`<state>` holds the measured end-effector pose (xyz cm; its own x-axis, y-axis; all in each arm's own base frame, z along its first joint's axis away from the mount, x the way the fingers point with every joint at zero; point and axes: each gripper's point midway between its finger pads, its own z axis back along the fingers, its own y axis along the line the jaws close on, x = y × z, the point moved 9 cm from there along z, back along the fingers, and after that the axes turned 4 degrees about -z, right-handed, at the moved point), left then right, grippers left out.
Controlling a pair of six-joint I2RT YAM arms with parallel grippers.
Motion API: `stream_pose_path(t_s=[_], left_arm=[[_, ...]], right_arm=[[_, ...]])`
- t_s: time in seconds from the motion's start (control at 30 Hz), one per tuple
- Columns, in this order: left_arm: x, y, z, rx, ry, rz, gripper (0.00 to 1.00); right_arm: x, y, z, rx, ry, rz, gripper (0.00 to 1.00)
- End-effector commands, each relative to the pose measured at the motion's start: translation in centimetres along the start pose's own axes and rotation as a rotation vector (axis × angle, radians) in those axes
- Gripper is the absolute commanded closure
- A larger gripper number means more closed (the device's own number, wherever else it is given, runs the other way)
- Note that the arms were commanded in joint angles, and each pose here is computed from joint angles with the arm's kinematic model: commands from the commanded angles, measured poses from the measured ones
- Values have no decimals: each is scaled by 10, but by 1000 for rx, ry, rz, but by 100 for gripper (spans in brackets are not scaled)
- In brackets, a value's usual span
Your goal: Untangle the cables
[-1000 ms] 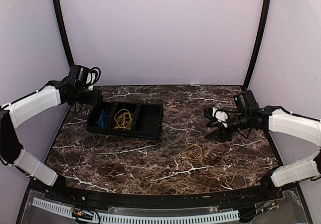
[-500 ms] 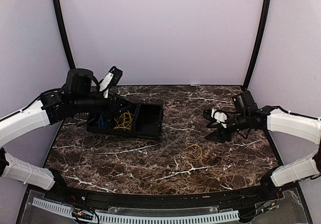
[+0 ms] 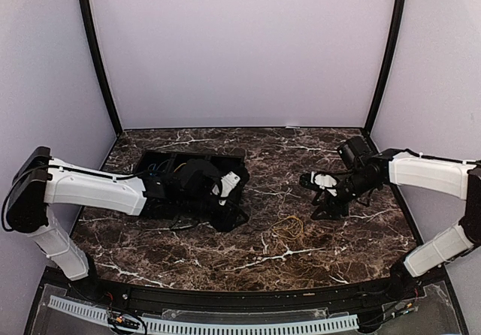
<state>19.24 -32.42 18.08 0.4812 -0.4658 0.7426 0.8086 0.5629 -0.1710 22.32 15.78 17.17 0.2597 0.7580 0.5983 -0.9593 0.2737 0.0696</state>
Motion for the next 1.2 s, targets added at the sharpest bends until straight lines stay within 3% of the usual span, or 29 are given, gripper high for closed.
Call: stream_pose_path(t_s=[0.0,0.2,0.43,0.67,0.8,1.1,1.17], left_arm=[[19,-5,-20,14,-90,106,56],[16,2,-45,94,-75,241,56],[13,-1,-56,46,-93,253,55],[8,-7,-60,23,-77,244,55],[9,-11,-61,11,-88,223,55],[18,-17,-62,-7,-135,178,54],[20,-18,-62,-13,-148,170,53]], right_arm=[[10,-4,-2,39,-9,-19,47],[23,-4,-25,66,22,16,44],[31,-9,-54,112,77,19,47],[33,-12,-63,129,85,5,65],[31,-15,-67,111,96,-5,68],[32,-17,-71,122,104,-20,100],[36,-16,-64,121,92,-12,100]])
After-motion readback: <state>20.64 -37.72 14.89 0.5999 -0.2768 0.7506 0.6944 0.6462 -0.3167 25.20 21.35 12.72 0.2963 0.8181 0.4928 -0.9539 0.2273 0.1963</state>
